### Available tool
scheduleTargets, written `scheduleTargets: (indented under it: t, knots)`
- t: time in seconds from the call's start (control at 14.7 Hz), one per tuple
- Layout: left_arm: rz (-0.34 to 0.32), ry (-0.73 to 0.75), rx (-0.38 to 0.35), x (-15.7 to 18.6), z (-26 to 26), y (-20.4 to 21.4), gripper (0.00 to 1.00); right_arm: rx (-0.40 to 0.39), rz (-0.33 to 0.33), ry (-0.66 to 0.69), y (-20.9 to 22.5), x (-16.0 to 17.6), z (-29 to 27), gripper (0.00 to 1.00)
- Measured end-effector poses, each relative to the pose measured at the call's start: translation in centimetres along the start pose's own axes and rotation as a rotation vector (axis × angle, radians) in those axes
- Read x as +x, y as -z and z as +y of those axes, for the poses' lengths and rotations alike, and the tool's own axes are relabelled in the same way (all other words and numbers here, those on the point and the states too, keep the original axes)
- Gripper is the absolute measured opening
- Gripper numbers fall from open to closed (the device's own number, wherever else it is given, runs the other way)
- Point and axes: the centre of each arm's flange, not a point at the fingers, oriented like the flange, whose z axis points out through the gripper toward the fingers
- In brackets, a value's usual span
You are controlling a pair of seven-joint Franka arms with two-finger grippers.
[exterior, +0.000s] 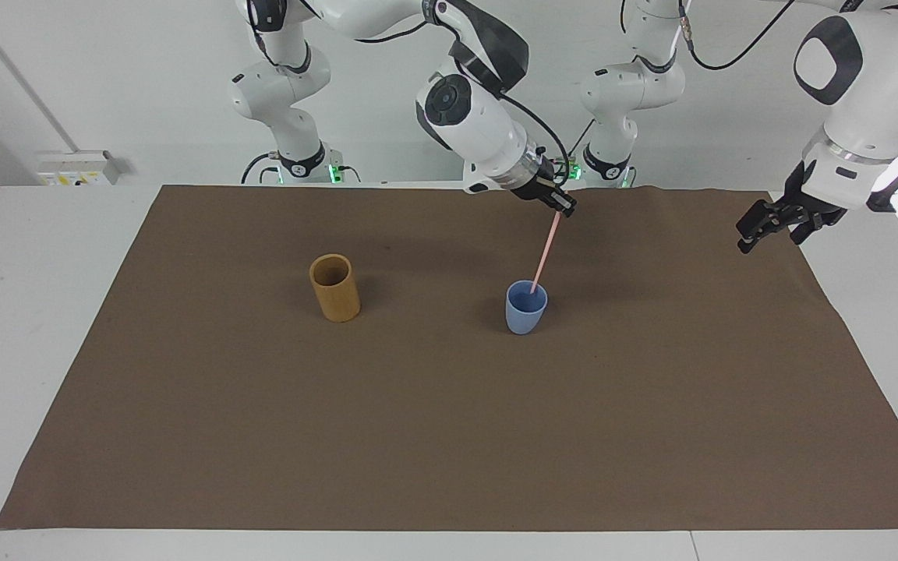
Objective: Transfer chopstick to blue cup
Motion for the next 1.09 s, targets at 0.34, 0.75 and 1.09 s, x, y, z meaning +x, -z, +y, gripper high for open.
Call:
scheduleTargets:
  t: [0.34,0.75,1.09]
  knots:
    - [0.000,0.000,0.000,0.0,0.0,0.0,1.00,0.020,0.032,0.029,1.1,2.2,-0.4,0.43]
    - [0.001,0.000,0.000,0.0,0.0,0.0,1.00,0.020,0.207,0.230,13.1,9.6,-2.1,1.00]
    - [0.001,0.000,0.000,0.0,0.0,0.0,1.00,-0.302,0.481,0.596,23.2,13.8,2.3,1.00]
